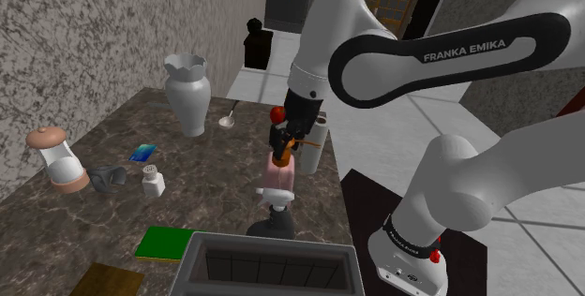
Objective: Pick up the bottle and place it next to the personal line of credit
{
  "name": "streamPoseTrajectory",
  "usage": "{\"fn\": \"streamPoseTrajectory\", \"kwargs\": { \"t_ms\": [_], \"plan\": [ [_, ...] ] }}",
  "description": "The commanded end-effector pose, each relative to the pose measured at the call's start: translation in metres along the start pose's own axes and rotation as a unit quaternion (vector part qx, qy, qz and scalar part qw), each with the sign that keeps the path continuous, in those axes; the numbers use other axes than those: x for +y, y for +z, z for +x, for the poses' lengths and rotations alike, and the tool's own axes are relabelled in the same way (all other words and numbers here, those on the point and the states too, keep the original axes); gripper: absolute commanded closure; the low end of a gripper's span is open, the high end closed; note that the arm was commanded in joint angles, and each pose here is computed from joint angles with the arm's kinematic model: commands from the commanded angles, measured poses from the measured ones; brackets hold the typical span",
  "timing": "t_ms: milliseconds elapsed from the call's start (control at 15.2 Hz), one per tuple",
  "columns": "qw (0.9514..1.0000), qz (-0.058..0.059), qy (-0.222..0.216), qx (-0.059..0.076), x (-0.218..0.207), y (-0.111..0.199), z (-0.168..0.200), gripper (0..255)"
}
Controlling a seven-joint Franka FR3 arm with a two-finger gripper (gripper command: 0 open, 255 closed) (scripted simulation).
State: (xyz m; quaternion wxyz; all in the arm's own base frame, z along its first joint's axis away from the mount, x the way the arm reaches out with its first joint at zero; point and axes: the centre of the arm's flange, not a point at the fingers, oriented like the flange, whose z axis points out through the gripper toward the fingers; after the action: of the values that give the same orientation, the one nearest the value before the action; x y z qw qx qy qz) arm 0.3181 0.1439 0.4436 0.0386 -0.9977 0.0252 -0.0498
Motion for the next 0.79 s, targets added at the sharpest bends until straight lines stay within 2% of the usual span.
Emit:
{"fn": "streamPoseTrajectory", "kwargs": {
  "t_ms": [0,726],
  "plan": [
    [1.0,0.0,0.0,0.0,-0.001,-0.01,0.0,255],
    [1.0,0.0,0.0,0.0,-0.006,-0.068,0.006,255]
  ]
}}
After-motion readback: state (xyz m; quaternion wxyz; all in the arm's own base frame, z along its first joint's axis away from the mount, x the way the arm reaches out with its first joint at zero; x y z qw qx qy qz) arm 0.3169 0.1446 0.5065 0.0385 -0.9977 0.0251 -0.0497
